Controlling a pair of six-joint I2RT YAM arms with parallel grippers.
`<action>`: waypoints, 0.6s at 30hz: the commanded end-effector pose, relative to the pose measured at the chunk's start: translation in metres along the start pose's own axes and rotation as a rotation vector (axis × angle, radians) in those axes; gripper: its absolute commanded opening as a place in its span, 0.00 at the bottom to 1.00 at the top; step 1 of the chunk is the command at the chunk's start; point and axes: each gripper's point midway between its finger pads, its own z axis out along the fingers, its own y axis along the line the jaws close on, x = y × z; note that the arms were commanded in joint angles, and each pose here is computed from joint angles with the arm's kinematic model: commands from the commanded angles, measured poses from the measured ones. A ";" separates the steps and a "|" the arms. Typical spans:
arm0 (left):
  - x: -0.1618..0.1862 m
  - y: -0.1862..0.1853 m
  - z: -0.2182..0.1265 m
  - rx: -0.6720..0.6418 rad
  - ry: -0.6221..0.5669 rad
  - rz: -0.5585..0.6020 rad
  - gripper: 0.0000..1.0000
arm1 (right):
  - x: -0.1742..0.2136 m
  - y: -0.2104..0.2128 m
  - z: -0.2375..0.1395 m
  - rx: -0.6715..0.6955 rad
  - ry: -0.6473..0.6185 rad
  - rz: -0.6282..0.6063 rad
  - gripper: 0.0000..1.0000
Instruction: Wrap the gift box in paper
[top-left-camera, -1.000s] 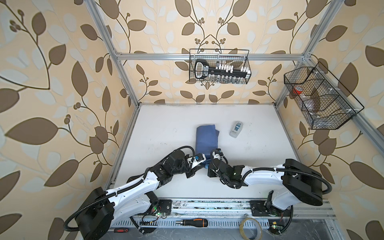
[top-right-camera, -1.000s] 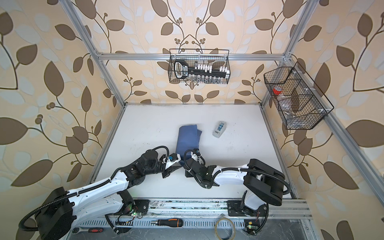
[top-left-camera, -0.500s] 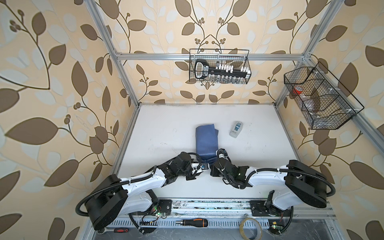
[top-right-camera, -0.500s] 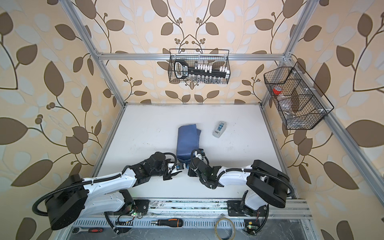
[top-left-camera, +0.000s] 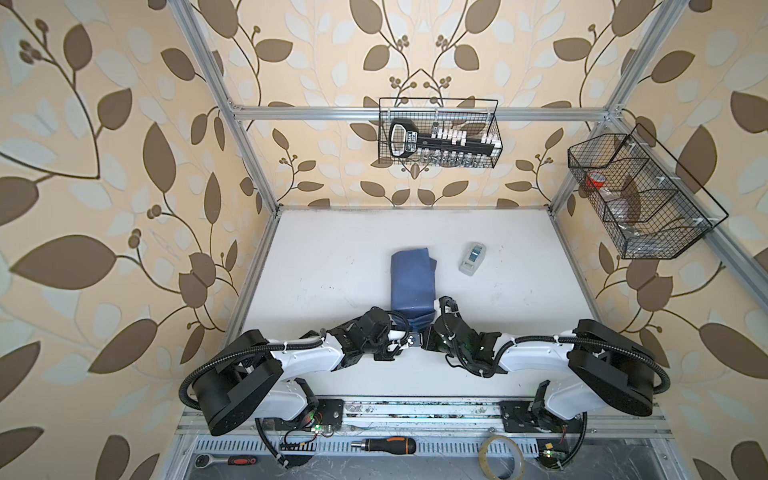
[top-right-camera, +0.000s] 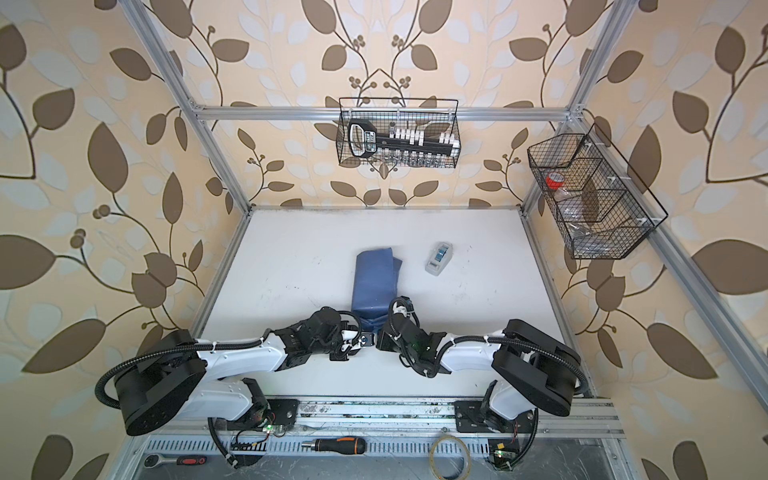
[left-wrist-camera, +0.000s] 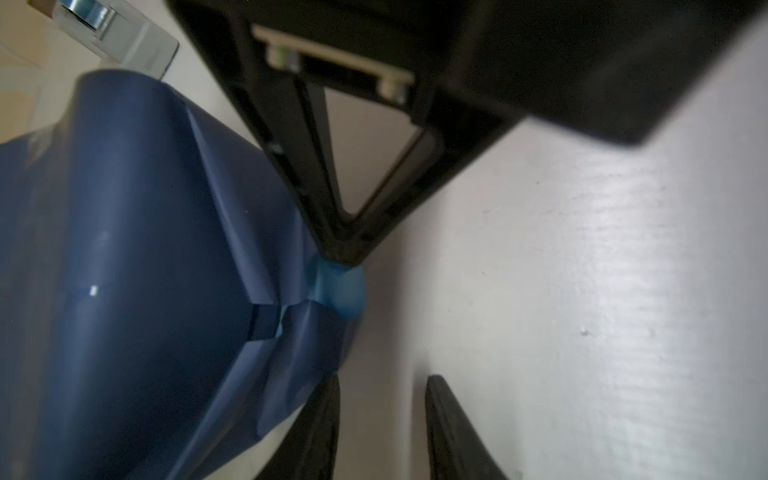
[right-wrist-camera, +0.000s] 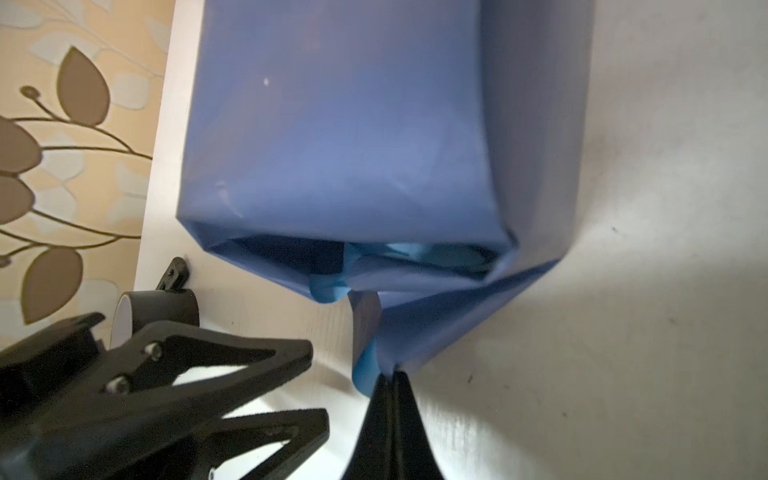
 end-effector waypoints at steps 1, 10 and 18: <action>-0.016 0.016 0.002 -0.077 -0.058 0.093 0.39 | 0.003 0.001 0.000 -0.033 0.013 0.048 0.00; -0.012 0.014 0.011 -0.064 -0.051 0.134 0.36 | 0.003 -0.002 0.001 -0.071 0.027 0.117 0.00; -0.013 0.016 0.016 -0.075 -0.055 0.147 0.34 | 0.006 0.000 0.003 -0.116 0.038 0.172 0.00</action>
